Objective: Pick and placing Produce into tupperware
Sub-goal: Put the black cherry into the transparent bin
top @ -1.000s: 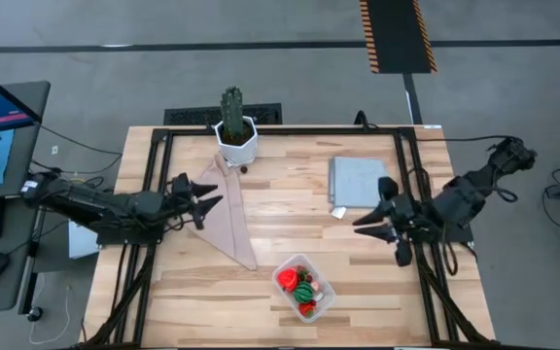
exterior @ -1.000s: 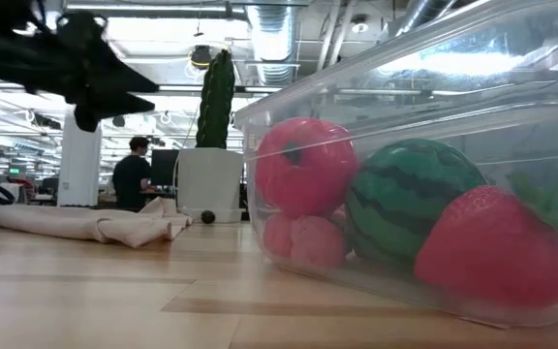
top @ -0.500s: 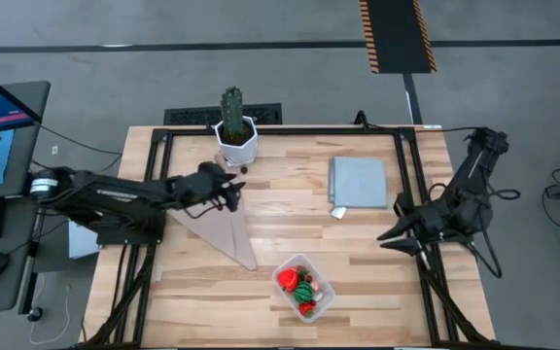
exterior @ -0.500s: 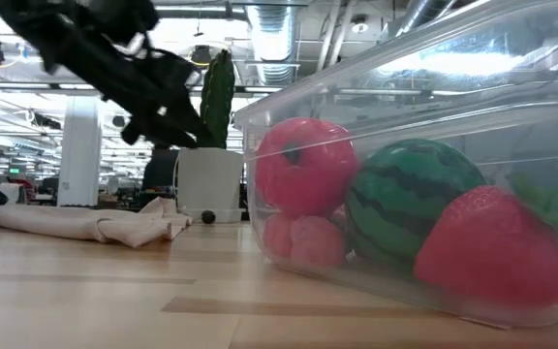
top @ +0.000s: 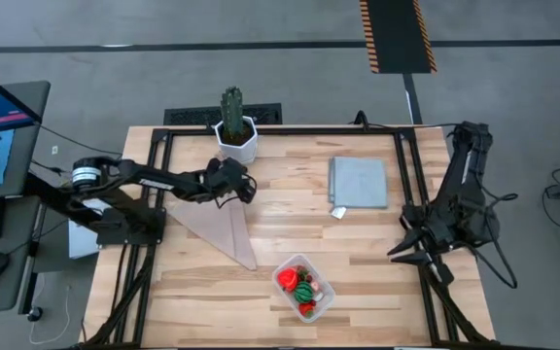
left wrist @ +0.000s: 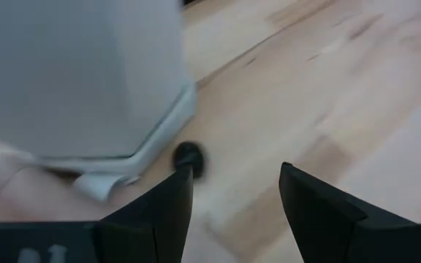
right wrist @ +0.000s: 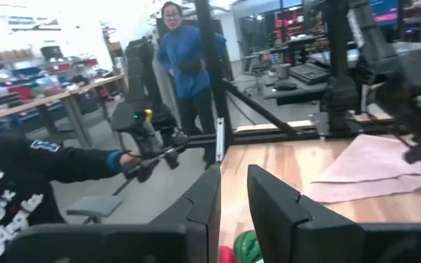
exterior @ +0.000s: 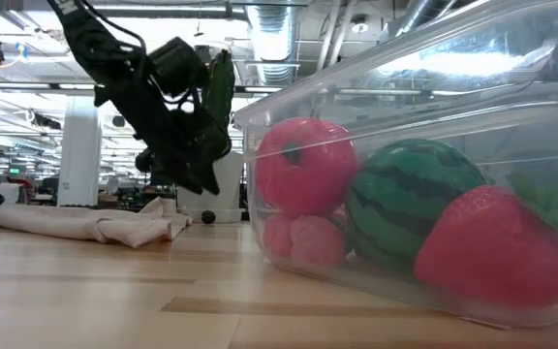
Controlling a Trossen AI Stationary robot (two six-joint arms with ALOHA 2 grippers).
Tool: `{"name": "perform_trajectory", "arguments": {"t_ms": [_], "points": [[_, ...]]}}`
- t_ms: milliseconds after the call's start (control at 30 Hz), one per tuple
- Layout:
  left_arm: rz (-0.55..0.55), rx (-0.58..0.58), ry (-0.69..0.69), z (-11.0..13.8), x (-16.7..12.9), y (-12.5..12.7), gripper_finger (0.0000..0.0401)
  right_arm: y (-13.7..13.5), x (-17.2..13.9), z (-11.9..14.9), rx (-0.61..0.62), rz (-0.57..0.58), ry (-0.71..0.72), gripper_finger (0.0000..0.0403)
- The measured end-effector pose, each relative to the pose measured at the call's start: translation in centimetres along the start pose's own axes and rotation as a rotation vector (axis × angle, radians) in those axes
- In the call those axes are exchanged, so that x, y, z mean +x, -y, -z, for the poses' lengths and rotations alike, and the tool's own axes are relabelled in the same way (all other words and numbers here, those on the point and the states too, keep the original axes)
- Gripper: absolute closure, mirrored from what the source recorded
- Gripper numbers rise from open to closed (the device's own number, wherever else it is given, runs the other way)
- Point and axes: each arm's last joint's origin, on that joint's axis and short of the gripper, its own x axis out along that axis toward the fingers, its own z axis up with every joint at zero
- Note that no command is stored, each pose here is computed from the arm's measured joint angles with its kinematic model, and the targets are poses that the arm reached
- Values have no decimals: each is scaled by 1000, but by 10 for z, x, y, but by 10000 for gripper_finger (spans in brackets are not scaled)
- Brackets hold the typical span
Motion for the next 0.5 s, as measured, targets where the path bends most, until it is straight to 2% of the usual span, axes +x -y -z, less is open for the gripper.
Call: {"name": "perform_trajectory", "arguments": {"t_ms": [200, 367, 500], "points": [[-108, -12, -64, 7, 7, -12, 207, -6, 2, 4, -34, -18, -17, 310], [-139, -26, -67, 6, 9, -17, 207, -9, 5, 7, -49, -14, -28, 310], [-208, -23, -60, 6, 10, -23, 207, -12, 7, 8, -55, -15, -24, 310]]}}
